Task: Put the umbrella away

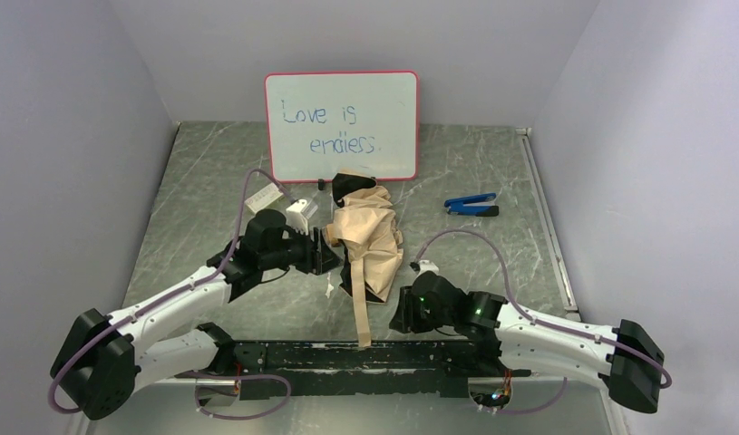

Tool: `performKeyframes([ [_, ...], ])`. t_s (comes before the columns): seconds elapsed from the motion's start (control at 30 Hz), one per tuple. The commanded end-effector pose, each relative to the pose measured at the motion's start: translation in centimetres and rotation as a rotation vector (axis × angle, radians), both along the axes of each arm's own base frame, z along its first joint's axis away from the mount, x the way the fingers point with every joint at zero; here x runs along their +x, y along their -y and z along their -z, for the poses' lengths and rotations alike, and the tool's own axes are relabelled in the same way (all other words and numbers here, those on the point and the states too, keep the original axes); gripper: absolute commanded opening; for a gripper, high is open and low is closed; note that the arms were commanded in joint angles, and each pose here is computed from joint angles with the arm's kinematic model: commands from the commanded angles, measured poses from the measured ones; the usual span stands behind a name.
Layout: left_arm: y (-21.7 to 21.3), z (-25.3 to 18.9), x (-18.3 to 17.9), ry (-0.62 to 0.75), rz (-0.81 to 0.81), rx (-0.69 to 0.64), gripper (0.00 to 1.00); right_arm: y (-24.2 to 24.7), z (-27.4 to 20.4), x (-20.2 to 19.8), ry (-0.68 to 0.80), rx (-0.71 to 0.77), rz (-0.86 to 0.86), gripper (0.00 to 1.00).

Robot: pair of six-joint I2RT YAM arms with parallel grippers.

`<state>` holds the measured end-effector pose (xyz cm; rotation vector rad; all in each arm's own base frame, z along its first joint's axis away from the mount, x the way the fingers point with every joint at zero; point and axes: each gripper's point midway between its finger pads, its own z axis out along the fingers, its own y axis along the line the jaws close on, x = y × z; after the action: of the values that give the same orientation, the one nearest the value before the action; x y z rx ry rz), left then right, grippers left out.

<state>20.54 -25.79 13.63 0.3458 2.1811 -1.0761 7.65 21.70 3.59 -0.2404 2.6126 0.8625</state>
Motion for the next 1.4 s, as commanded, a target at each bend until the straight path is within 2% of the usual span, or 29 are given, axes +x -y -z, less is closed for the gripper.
performKeyframes([
  [0.0, 0.0, -1.7, 1.4, 0.075, -0.007, 0.02, 0.52, 1.7, -2.1, 2.7, 0.106, -0.09, 0.124, 0.43],
  [0.3, -1.9, -2.7, 2.7, 0.133, -0.086, 0.121, 0.51, 2.2, -5.1, 5.9, 0.229, -0.166, 0.213, 0.58],
  [0.43, -2.7, -3.6, 3.4, 0.17, -0.136, 0.139, 0.51, 1.5, -7.0, 7.2, 0.289, -0.156, 0.213, 0.63],
  [0.63, -3.6, -4.7, 4.5, 0.211, -0.201, 0.165, 0.51, 0.8, -9.1, 8.9, 0.363, -0.137, 0.254, 0.64],
  [0.93, -3.8, -6.1, 6.4, 0.276, -0.243, 0.199, 0.52, 3.5, -12.1, 14.7, 0.475, -0.255, 0.411, 0.68],
  [1.07, -3.5, -6.3, 7.0, 0.287, -0.224, 0.23, 0.51, 4.3, -13.0, 18.3, 0.486, -0.232, 0.346, 0.68],
  [1.2, -3.4, -6.4, 7.3, 0.294, -0.218, 0.24, 0.51, 3.4, -14.8, 21.5, 0.6, -0.197, 0.251, 0.7],
  [1.27, -3.4, -6.4, 7.3, 0.296, -0.217, 0.241, 0.51, 2.5, -15.2, 22.6, 0.637, -0.191, 0.169, 0.73],
  [1.33, -3.4, -6.4, 7.2, 0.296, -0.215, 0.241, 0.51, 2.1, -16.0, 24.1, 0.623, -0.186, 0.117, 0.82],
  [1.37, -3.4, -6.4, 7.1, 0.295, -0.208, 0.238, 0.51, 1.6, -16.2, 24.7, 0.628, -0.171, 0.071, 0.83],
])
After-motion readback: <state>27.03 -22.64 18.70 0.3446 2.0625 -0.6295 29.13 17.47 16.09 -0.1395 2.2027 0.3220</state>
